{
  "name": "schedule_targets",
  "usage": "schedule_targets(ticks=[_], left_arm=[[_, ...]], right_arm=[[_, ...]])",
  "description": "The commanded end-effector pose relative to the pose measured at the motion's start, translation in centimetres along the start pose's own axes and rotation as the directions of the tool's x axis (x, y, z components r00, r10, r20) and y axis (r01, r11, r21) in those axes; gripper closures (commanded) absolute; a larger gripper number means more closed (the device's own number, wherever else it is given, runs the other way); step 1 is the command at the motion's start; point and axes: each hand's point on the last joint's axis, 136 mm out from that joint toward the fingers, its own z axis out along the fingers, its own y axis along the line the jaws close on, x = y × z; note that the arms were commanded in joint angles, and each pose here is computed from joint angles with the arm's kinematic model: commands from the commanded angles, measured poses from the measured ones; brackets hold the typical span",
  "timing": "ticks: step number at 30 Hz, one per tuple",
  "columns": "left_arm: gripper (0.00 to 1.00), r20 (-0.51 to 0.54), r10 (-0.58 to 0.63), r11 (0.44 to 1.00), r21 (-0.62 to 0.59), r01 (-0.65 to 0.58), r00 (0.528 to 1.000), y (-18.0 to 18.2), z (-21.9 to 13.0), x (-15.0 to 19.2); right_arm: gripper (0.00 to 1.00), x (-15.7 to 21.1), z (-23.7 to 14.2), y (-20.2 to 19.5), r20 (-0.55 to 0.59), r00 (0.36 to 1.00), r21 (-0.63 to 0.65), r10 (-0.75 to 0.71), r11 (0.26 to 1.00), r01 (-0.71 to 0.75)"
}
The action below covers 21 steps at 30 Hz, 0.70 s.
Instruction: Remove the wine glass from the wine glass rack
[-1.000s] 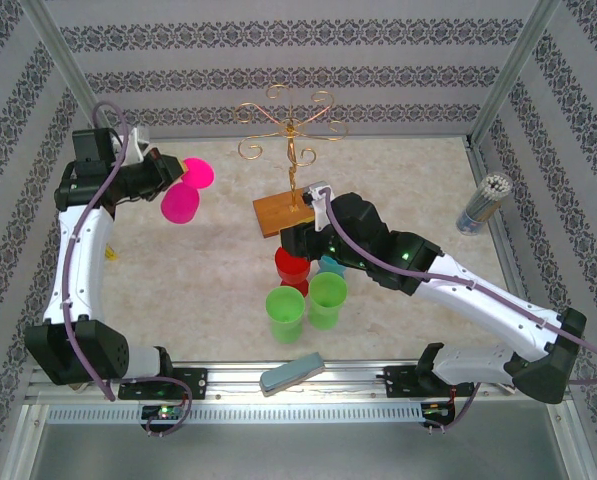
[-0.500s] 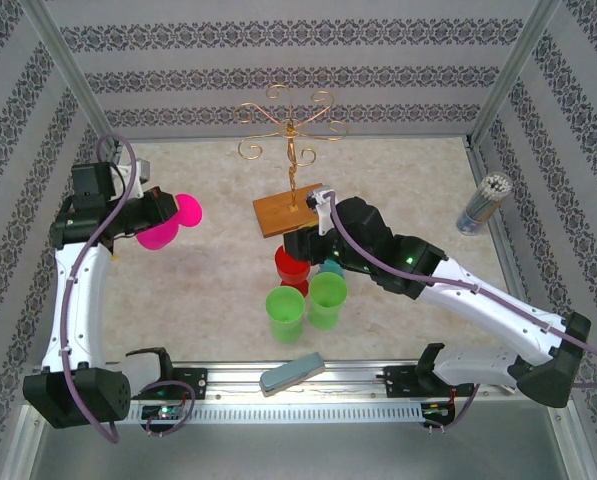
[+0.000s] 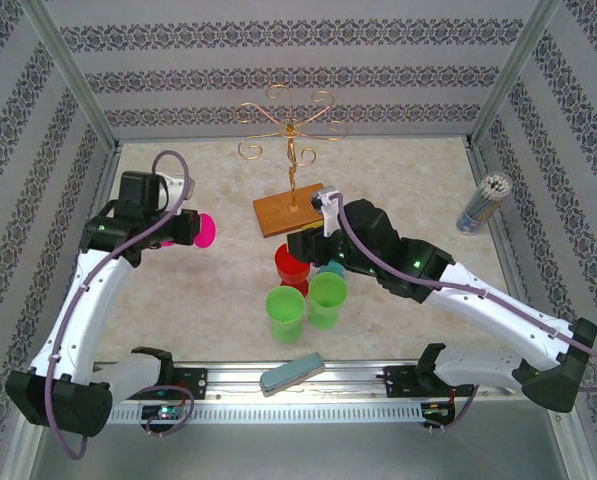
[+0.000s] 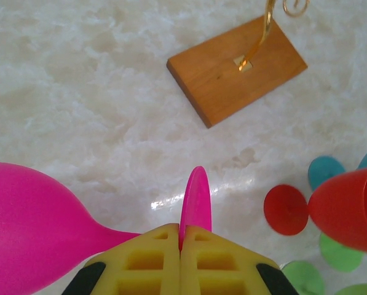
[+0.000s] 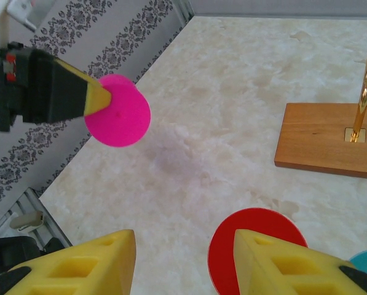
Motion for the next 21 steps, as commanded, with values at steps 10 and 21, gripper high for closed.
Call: schedule_targets(ticks=[10,21], left_arm=[[1.00,-0.023,0.387,0.912,-0.139,-0.386,0.922,-1.2,-0.9,3.5],[1.00,-0.075,0.565,0.779,-0.280,-0.561,0.822,-0.2,-0.6,4.6]], right_arm=[[0.53,-0.9,-0.7,1.1,0.028,1.000,-0.052,0.001,0.999,0.000],[0.53,-1.8,-1.2,1.5,0.024,0.998,-0.090,0.049,0.995,-0.047]])
